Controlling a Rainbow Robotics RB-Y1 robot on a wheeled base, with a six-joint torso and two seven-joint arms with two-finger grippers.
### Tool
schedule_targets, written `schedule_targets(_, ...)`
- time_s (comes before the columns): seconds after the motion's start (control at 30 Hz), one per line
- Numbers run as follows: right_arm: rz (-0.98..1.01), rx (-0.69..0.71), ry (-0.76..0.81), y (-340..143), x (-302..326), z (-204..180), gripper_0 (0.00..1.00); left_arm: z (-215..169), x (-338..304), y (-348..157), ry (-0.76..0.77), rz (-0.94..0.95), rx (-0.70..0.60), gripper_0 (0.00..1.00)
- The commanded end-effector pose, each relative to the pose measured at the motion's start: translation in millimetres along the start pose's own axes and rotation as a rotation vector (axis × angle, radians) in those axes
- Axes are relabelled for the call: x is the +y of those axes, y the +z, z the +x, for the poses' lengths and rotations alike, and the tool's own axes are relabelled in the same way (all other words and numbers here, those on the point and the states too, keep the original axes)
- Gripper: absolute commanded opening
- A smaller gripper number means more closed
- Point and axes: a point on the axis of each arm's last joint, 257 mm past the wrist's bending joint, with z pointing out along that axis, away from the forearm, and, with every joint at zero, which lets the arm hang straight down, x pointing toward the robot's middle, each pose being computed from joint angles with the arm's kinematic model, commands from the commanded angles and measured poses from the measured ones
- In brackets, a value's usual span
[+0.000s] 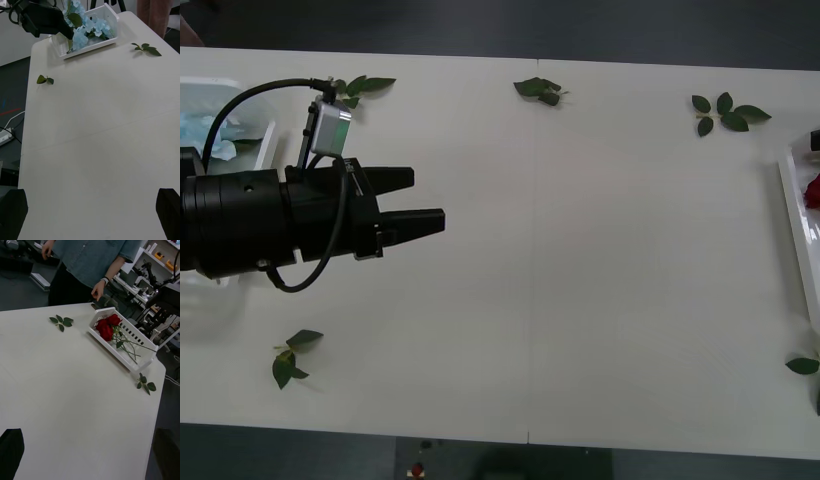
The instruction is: Put the red flowers into the right box and the blue flowers into the left box
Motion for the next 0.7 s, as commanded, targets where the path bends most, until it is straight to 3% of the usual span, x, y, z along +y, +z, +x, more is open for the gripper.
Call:
schedule_targets(0.03, 0.016, 0.008, -0.053, -9.4, -2.4, -9.4, 1.0, -12.9, -21.9, 2.7, 0.024, 0.053, -0.002, 1.0)
schedule_targets(0.7, 0.016, 0.008, -0.053, -9.4, -2.4, -9.4, 1.0, -20.9, -40.9, 6.1, 0.069, 0.1, -0.006, 1.0)
